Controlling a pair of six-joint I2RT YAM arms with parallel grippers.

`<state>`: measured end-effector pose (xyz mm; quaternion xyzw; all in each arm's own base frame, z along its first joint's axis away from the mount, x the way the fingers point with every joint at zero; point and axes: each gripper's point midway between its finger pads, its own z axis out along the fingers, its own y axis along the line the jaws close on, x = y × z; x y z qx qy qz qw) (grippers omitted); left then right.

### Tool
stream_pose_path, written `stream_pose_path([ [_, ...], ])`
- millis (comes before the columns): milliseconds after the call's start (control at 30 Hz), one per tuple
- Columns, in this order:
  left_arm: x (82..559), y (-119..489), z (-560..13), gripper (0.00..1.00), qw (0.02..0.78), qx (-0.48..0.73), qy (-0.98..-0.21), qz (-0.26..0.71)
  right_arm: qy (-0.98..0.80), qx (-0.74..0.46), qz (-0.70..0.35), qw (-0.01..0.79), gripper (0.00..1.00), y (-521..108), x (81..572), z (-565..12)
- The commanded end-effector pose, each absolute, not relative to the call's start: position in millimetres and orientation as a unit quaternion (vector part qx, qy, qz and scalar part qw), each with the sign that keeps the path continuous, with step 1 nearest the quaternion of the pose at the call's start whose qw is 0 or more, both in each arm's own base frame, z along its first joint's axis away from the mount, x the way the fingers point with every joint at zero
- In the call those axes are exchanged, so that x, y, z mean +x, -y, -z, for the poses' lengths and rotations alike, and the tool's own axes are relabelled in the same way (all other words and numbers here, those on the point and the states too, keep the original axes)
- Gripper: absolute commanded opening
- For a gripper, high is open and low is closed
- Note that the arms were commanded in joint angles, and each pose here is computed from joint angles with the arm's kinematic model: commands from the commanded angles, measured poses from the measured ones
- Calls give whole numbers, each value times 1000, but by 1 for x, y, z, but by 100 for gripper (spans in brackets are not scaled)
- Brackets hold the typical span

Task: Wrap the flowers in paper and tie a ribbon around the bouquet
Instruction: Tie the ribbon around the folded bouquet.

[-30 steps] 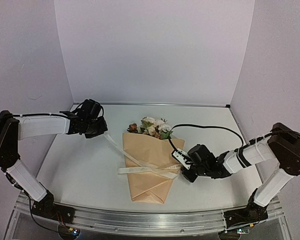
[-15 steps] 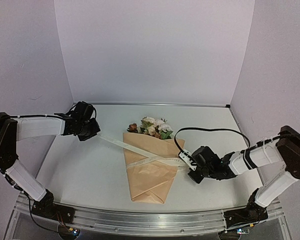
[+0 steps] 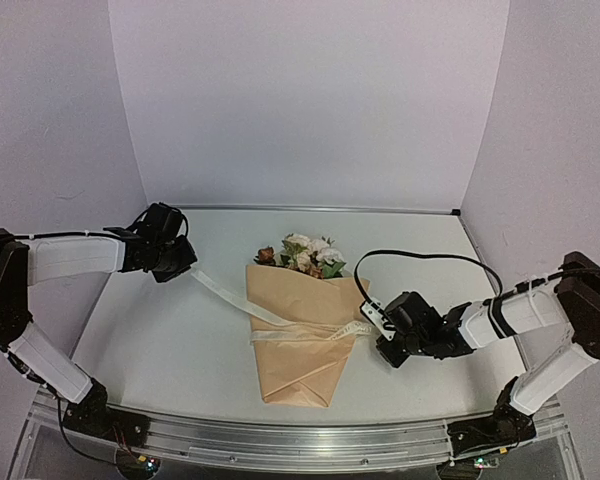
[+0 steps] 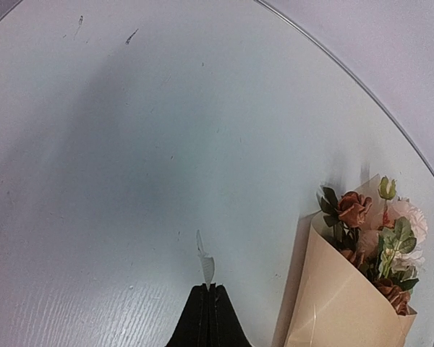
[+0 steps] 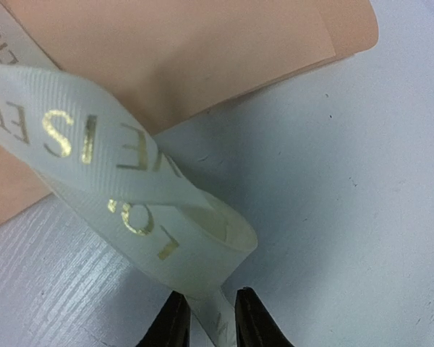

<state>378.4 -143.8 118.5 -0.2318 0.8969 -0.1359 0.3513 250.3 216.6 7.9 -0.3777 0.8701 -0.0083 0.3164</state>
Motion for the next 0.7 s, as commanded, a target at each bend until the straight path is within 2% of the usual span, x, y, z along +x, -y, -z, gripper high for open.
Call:
stream_pose_path([
  [0, 376, 135, -131, 0, 368, -246, -887, 135, -879, -380, -6, 288, 28, -215, 240, 0],
  [267, 375, 129, -131, 0, 372, -254, -884, 128, -877, -388, -12, 283, 30, -209, 233, -1],
  [567, 376, 124, -130, 0, 372, -260, -882, 125, -890, -370, -9, 266, 3, -200, 236, 1],
  [667, 375, 120, -129, 0, 373, -265, -881, 119, -893, -365, -4, 265, 0, -196, 237, -2],
])
